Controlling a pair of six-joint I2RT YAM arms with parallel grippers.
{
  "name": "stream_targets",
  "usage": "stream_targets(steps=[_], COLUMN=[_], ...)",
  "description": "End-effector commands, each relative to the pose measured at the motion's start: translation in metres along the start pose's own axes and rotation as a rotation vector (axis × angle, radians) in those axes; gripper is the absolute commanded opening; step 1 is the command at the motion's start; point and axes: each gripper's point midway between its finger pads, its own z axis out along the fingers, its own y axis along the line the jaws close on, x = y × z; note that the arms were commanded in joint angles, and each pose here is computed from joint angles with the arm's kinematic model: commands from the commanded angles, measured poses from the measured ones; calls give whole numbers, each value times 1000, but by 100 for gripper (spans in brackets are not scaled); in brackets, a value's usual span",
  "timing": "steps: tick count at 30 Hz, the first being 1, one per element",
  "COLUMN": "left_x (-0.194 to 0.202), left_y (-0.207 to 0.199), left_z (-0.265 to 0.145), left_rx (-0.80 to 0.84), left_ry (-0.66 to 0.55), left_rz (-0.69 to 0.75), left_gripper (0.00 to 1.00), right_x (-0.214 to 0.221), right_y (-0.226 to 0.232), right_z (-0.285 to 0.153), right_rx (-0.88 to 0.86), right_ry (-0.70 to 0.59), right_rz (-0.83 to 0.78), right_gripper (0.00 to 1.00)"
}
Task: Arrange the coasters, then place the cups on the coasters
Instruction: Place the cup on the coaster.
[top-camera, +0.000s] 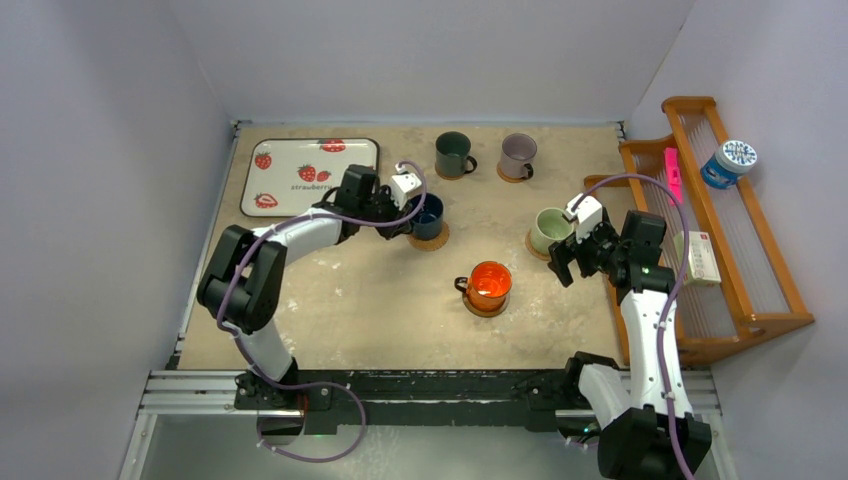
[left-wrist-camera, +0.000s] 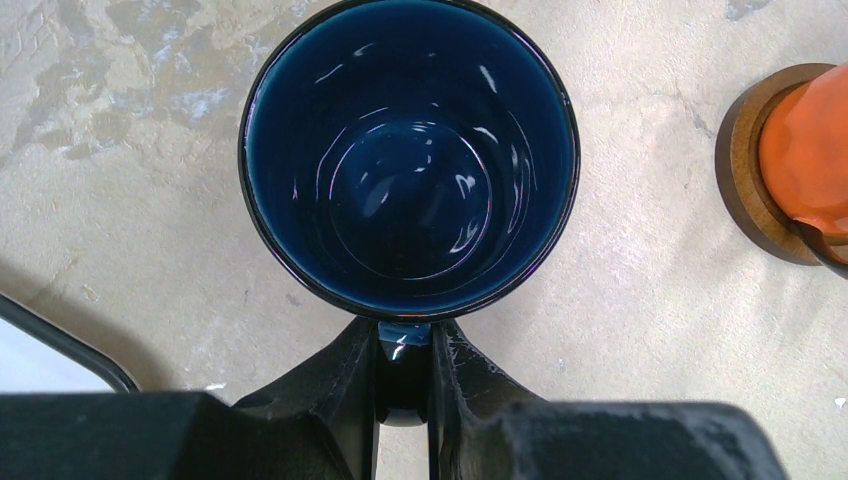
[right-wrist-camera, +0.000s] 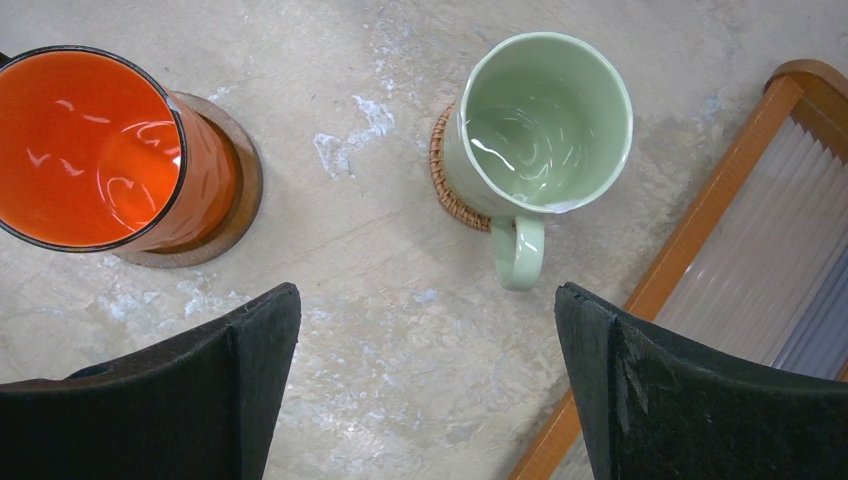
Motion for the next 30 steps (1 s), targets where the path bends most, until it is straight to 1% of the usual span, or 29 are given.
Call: stream_targets(steps=[1, 12, 30], left_x=[-51, -48, -38], left_y=[3, 3, -4], left_z=[-5, 0, 9], left_rx=[-25, -37, 6], left_ry=[-145, -139, -117], left_rz=[88, 92, 76], left_gripper=[0, 0, 0], right_x=[1, 1, 1], right_y=[3, 3, 3], right_z=[1, 1, 0], right_rx=[-13, -12, -9], right_ry=[-9, -9, -10], right_rz=[-12, -12, -15], right_gripper=[99, 99, 99])
